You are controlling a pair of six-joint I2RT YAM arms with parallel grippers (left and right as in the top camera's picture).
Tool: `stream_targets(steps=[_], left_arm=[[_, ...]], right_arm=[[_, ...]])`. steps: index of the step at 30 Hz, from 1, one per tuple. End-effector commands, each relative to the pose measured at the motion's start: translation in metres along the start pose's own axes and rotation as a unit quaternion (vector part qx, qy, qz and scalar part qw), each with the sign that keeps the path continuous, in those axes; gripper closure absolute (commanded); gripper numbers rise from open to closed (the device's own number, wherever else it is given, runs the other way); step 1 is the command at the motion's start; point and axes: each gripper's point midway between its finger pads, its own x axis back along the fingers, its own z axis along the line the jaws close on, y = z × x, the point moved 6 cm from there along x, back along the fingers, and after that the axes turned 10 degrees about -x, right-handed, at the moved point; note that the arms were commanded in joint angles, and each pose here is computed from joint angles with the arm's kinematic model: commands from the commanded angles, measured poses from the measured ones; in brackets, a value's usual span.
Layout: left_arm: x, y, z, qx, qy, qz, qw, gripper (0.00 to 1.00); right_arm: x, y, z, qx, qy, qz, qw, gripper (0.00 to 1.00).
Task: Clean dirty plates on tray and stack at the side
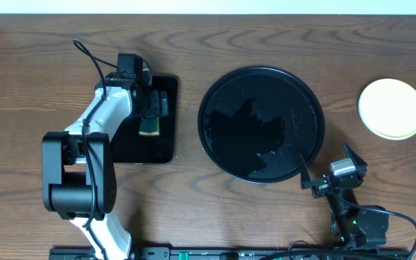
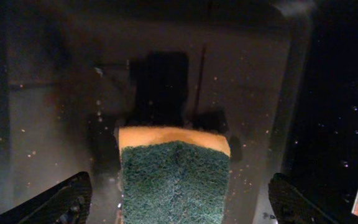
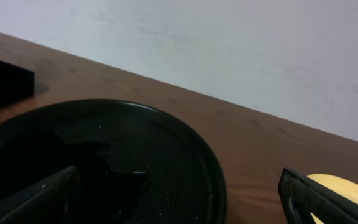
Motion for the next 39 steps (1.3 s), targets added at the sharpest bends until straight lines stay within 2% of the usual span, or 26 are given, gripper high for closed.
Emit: stream_targets(steps=[1, 31, 35, 39], left_arm=[[0.0, -0.001, 0.002, -0.004, 0.006, 0.002, 1.0, 0.09], [0.001, -0.001, -0.003, -0.011, 0.005, 0.0, 1.0, 0.09], [0.019, 0.006, -0.018, -0.028, 0.0, -0.026, 0.999, 0.09], [0.066, 0.017, -0.045, -0.061, -0.012, -0.09, 0.994, 0.09]], right_arm=[[0.001, 0.0, -0.005, 0.003, -0.015, -0.001, 1.0, 0.01], [0.001, 0.0, -0.005, 0.003, -0.015, 0.0, 1.0, 0.01], [0.001, 0.0, -0.005, 0.003, -0.015, 0.0, 1.0, 0.01], [0.001, 0.0, -0.005, 0.003, -0.015, 0.0, 1.0, 0.01]])
